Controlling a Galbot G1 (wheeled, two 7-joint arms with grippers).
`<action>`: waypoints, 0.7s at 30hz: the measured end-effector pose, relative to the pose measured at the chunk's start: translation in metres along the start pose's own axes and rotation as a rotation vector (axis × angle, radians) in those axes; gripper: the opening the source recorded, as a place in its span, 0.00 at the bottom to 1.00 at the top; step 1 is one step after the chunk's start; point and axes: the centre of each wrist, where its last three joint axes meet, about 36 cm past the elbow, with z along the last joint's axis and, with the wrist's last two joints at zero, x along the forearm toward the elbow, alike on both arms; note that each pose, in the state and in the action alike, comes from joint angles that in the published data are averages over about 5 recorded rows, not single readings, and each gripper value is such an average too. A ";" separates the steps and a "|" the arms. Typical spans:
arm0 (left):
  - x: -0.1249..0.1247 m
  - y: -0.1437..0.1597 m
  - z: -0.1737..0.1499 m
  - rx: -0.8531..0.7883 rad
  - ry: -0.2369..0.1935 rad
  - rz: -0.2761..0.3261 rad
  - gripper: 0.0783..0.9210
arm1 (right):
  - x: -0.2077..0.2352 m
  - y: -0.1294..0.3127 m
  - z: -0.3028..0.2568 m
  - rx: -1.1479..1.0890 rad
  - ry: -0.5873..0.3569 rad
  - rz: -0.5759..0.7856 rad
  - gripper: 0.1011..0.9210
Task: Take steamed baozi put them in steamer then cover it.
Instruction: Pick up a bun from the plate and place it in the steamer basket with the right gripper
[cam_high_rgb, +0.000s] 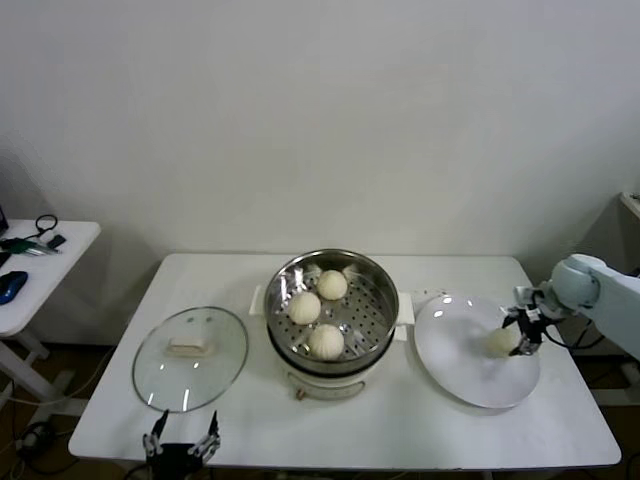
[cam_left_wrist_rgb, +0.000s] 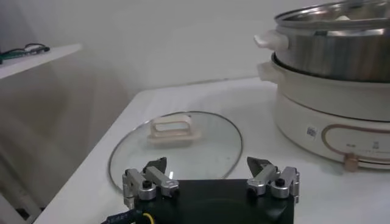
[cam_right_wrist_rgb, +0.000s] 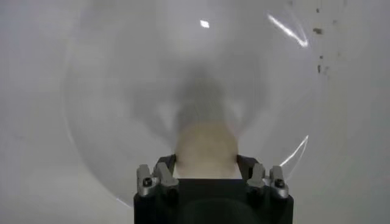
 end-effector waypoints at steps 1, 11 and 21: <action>0.000 0.000 -0.001 0.000 -0.001 0.001 0.88 | 0.008 -0.004 -0.004 0.001 -0.011 0.005 0.71; 0.000 0.002 -0.004 -0.008 -0.011 0.004 0.88 | 0.135 -0.047 -0.088 0.075 -0.160 0.091 0.71; 0.002 0.003 -0.008 -0.008 -0.021 0.002 0.88 | 0.216 -0.033 -0.223 0.188 -0.328 0.131 0.71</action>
